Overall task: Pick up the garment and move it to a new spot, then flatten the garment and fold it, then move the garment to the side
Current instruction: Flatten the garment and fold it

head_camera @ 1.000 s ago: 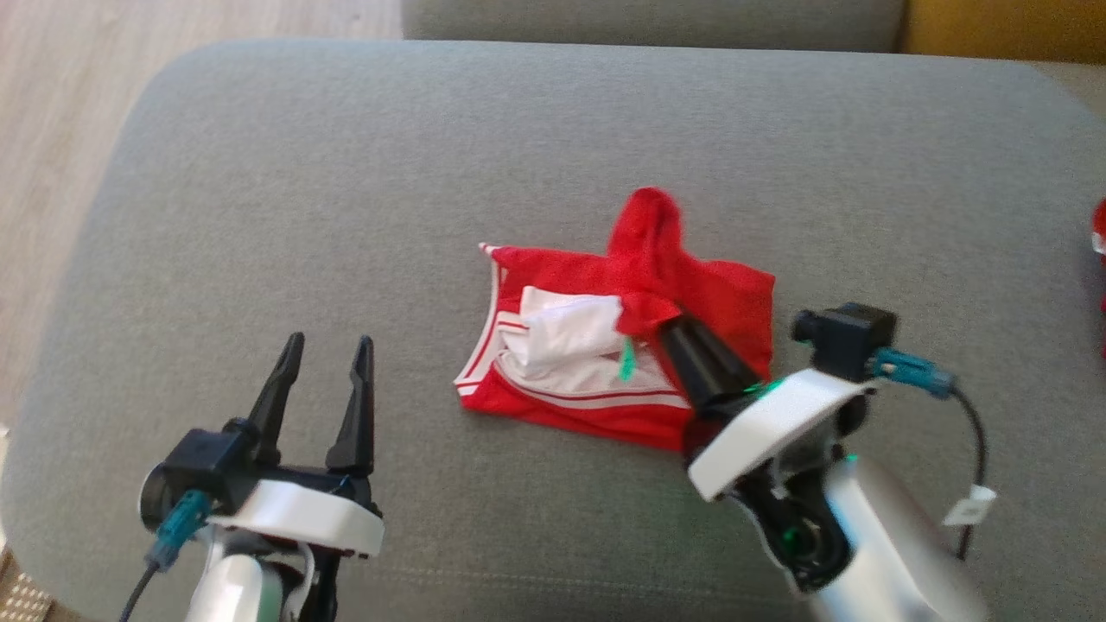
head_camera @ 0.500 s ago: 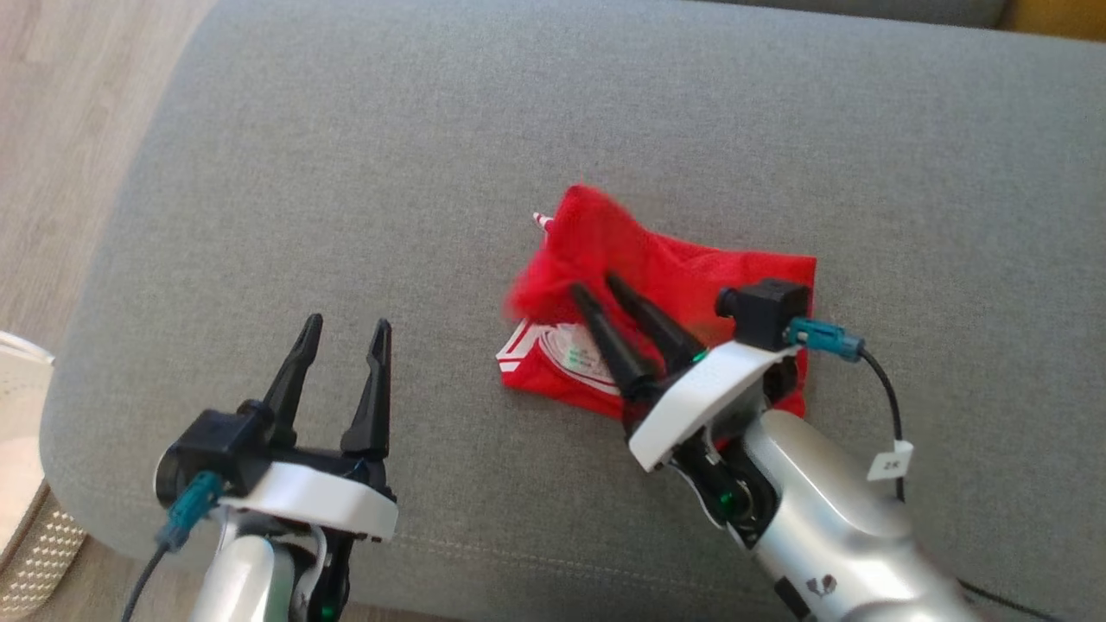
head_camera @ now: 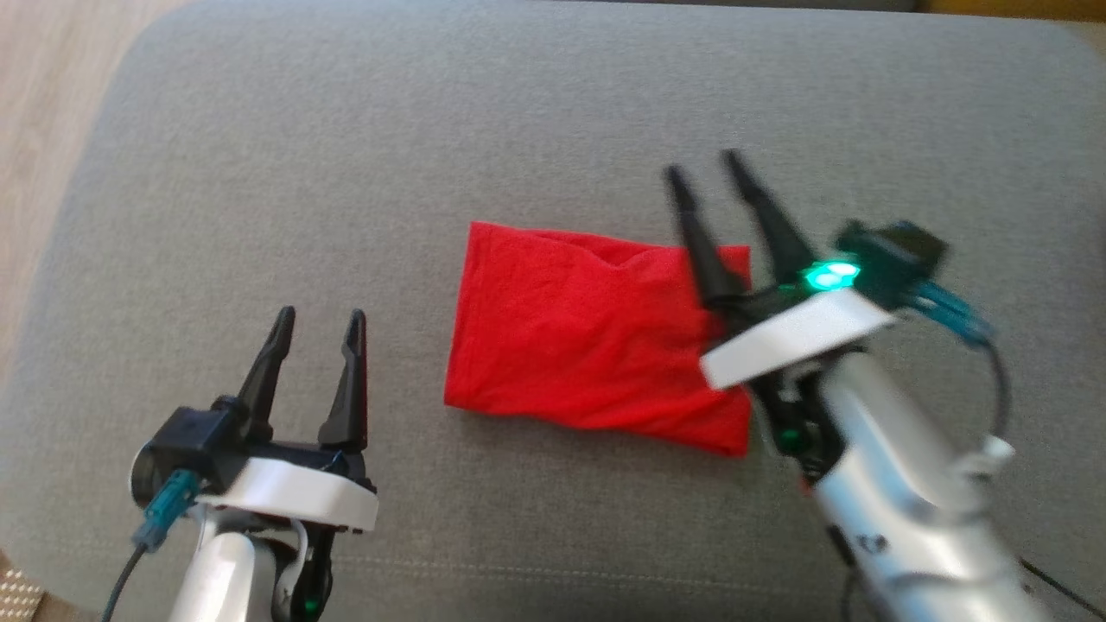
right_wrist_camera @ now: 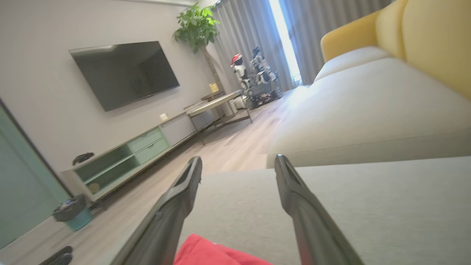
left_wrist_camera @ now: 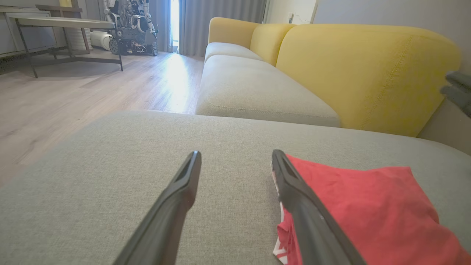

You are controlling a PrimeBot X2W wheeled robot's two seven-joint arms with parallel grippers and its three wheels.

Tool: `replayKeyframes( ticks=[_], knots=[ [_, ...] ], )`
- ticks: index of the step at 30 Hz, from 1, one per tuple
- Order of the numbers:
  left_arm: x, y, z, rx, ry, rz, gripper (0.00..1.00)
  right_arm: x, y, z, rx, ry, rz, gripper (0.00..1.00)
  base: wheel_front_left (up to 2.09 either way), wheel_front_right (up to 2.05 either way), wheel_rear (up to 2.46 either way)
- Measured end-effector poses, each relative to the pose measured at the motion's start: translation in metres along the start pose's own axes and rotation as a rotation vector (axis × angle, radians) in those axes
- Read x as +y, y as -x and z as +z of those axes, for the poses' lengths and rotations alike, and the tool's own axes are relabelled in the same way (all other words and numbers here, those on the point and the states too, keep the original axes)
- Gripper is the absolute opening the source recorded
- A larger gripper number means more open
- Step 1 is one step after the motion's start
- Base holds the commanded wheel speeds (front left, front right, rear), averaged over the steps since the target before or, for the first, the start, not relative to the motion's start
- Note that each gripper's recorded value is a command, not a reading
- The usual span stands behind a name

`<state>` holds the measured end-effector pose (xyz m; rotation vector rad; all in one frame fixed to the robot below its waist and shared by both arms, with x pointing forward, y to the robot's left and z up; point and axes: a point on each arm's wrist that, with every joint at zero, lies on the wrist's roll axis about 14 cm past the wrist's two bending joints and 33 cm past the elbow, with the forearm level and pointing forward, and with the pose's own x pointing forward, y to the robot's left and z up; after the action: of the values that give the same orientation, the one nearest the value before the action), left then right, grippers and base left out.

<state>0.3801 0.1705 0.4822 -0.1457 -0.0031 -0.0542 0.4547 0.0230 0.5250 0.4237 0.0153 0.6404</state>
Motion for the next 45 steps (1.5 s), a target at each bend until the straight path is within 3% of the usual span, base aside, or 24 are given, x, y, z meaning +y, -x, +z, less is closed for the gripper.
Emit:
replayKeyframes(
  ticks=[6, 11, 20, 33, 45],
  knots=[
    [-0.003, -0.003, 0.006, -0.021, -0.007, -0.008, 1.0, -0.066, 0.052, 0.022, -0.035, 0.133, -0.216, 1.0, 0.0, 0.0, 0.0],
    [0.001, 0.0, 0.013, -0.039, -0.015, 0.008, 1.0, -0.098, 0.099, 0.031, -0.006, 0.221, -0.366, 1.0, 0.0, 0.0, 0.0],
    [0.002, 0.02, 0.01, -0.024, -0.034, 0.017, 1.0, -0.087, 0.132, 0.042, 0.001, 0.278, -0.416, 1.0, 0.0, 0.0, 0.0],
    [0.005, 0.053, 0.01, 0.002, -0.063, 0.027, 1.0, -0.069, 0.176, 0.035, 0.034, 0.268, -0.462, 1.0, 0.0, 0.0, 0.0],
    [0.009, 0.063, 0.009, 0.021, -0.085, 0.028, 1.0, -0.062, 0.182, 0.037, 0.029, 0.269, -0.463, 1.0, 0.0, 0.0, 0.0]
  ],
)
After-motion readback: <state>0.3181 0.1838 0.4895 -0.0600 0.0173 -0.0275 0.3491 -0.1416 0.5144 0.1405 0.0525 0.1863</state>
